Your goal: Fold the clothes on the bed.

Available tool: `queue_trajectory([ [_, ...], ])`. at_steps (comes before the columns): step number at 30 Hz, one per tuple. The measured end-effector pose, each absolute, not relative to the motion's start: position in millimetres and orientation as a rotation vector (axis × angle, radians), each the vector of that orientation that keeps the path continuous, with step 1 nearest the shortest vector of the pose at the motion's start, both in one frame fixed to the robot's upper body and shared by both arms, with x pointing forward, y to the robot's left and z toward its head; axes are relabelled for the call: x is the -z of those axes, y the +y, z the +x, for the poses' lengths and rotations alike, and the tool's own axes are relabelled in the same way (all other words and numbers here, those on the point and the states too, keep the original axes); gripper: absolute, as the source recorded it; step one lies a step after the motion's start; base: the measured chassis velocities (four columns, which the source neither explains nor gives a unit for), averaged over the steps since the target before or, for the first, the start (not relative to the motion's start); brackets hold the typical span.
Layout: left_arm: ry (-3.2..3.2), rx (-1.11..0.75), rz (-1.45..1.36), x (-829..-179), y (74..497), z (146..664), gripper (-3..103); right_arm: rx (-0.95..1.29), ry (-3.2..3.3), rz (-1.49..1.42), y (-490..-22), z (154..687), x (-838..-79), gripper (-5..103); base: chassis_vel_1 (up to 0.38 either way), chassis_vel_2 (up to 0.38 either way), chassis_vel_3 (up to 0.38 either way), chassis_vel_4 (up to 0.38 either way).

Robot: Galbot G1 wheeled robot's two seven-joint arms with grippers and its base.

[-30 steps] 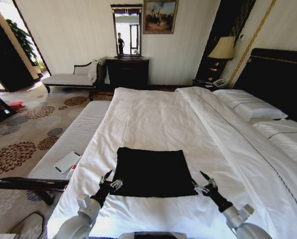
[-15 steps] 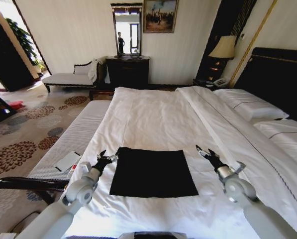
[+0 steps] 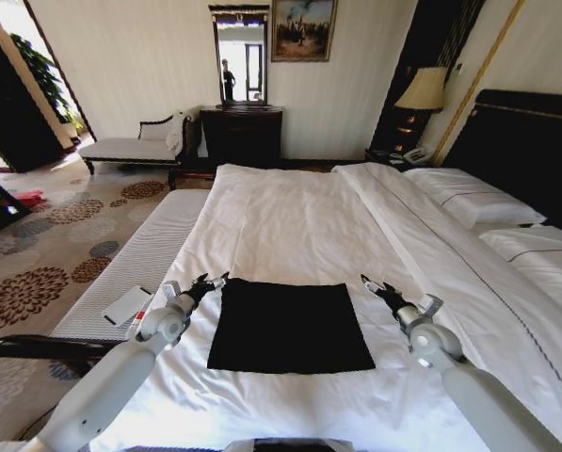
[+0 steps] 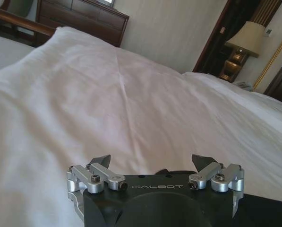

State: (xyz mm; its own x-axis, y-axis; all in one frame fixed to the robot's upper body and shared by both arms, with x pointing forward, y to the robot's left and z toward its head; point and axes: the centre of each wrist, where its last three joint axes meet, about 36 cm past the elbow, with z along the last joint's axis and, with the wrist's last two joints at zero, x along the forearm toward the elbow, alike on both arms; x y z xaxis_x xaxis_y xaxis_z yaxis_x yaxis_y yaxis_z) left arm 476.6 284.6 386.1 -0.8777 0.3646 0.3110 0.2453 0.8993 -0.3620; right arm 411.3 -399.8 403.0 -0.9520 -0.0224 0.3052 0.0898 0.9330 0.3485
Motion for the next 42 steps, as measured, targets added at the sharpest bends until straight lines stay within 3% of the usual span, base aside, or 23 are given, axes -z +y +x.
queue_trajectory([
  [8,-2.648,-0.459,-0.510,-371,273,484,88,0.501,-2.775,-0.072,-399,409,-402,100,0.000,0.000,0.000,0.000],
  [13,-2.639,-0.476,-0.495,-361,275,484,61,0.474,-2.773,-0.079,-400,405,-401,100,0.000,0.000,0.000,0.000],
  [15,-2.638,-0.477,-0.494,-360,275,483,61,0.469,-2.773,-0.080,-399,405,-401,100,0.000,0.000,0.000,0.000],
  [21,-2.643,-0.486,-0.470,-355,280,478,34,0.445,-2.776,-0.081,-398,403,-401,100,0.000,0.000,0.000,0.000],
  [24,-2.641,-0.492,-0.457,-353,282,475,29,0.444,-2.776,-0.082,-398,403,-401,100,0.000,0.000,0.000,0.000],
  [29,-2.646,-0.509,-0.434,-351,285,473,8,0.445,-2.771,-0.080,-398,403,-400,100,0.000,0.000,0.000,0.000],
  [33,-2.653,-0.510,-0.413,-351,286,472,0,0.511,-2.736,0.005,-395,410,-408,100,0.000,0.000,0.000,0.000],
  [42,-2.659,-0.511,-0.402,-350,280,472,0,0.598,-2.632,0.205,-391,432,-410,100,0.000,0.000,0.000,0.000],
])
